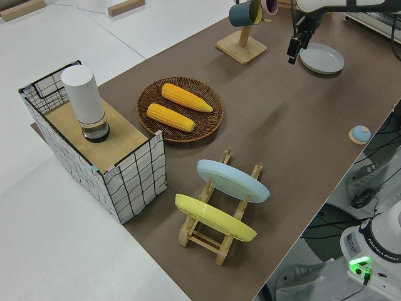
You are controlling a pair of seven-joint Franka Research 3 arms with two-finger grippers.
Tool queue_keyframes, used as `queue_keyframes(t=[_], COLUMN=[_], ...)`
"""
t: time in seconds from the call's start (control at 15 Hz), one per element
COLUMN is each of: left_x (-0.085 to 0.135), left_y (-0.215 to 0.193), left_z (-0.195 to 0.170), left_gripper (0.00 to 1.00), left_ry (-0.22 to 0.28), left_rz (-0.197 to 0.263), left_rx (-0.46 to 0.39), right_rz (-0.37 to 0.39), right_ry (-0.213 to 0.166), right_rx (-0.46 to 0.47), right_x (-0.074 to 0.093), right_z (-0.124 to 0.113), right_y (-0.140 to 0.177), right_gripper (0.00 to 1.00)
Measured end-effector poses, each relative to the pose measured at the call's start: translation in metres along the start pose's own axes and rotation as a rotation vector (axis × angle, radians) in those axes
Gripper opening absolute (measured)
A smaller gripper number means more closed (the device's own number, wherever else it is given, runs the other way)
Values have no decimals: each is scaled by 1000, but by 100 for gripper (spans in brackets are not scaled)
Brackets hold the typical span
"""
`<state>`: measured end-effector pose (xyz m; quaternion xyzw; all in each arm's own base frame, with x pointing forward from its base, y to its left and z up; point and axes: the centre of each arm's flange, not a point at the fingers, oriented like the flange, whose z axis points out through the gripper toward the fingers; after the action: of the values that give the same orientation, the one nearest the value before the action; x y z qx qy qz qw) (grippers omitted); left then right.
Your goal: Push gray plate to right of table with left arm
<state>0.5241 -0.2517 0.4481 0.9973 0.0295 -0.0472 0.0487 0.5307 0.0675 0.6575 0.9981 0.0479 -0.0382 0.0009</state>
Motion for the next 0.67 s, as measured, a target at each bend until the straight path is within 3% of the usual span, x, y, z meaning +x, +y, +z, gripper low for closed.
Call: queue_keyframes(t=[0.47, 0.67], left_x=[6, 11], left_y=[-82, -104], left_z=[-72, -111], left_gripper=[100, 100], left_ry=[16, 35], left_rz=[86, 95], left_rx=[112, 119], right_rz=[0, 0], right_ry=[0, 0], right_rx=[0, 0], right_x=[0, 0], right_z=[0, 0], right_y=[0, 0], right_gripper=[99, 99])
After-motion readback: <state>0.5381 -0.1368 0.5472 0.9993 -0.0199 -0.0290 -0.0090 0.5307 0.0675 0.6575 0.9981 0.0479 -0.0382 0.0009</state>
